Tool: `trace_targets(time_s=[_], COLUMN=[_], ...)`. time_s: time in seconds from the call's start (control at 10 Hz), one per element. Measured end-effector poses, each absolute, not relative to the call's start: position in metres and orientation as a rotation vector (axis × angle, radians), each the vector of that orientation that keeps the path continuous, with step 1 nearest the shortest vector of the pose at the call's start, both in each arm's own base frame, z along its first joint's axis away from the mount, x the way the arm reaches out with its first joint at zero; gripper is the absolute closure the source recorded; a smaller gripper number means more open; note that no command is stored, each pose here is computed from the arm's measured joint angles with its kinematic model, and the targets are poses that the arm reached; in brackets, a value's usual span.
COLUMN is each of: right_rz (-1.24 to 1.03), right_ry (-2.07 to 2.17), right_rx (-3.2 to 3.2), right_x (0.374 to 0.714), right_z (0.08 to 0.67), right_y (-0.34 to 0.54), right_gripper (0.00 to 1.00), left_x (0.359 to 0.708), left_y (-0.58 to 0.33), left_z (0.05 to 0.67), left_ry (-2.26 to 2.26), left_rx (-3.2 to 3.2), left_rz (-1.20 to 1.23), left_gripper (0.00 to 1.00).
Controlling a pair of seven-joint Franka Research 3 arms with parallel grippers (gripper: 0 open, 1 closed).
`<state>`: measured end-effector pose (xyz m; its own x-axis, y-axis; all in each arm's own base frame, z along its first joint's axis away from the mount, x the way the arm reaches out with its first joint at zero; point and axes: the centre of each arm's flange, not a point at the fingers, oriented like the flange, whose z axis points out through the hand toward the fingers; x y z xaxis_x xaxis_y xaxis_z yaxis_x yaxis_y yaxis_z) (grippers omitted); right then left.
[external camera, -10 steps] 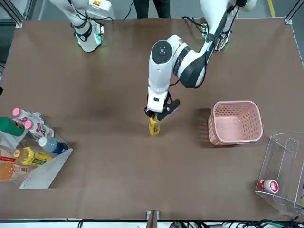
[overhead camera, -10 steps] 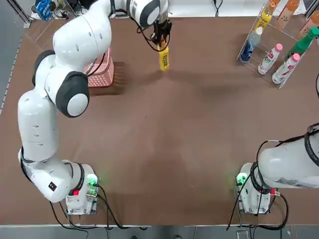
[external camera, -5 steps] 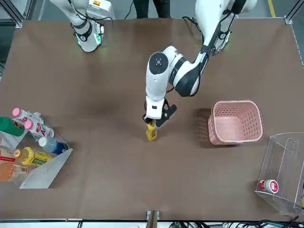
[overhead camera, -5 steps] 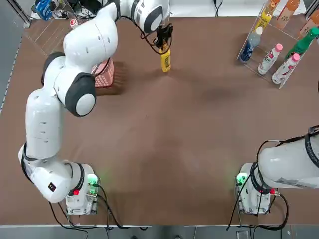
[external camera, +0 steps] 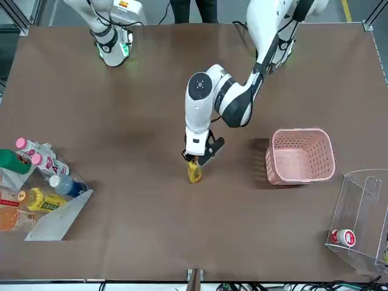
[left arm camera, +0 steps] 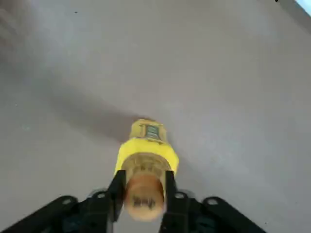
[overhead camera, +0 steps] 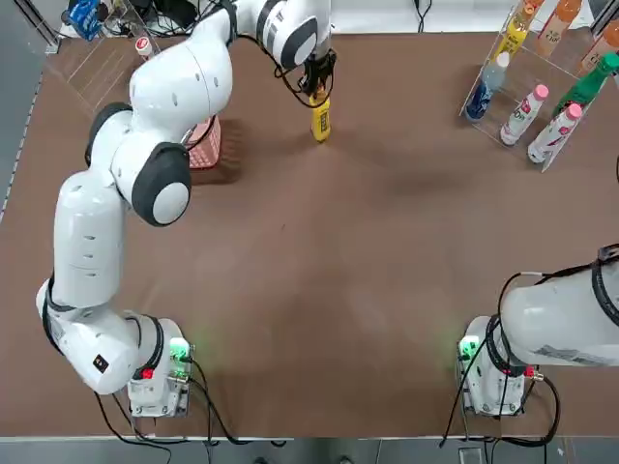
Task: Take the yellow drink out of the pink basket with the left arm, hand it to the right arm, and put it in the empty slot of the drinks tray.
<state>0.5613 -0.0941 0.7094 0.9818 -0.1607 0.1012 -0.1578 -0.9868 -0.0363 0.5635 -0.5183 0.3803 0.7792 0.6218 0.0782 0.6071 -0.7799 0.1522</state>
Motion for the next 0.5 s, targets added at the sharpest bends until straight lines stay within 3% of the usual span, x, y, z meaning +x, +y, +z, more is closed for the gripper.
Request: trace_targets(time_s=[0.3, 0.4, 0.5], right_rz=[-0.160, -0.156, -0.144], right_ry=[0.239, 0.225, 0.200], right_rx=[-3.099, -3.097, -3.095], right_x=[0.562, 0.563, 0.564], right_z=[0.709, 0.708, 0.706], right_y=[-0.092, -0.087, -0.078], right_gripper=[0.01, 0.01, 0.01], left_x=[0.567, 0.567, 0.566], left_y=[-0.518, -0.516, -0.510], left_z=[0.393, 0.399, 0.415], left_ry=[0.978, 0.983, 0.998], left_rx=[2.838, 2.839, 2.854], left_rz=[0.226, 0.228, 0.223], left_gripper=[0.10, 0.00, 0.00])
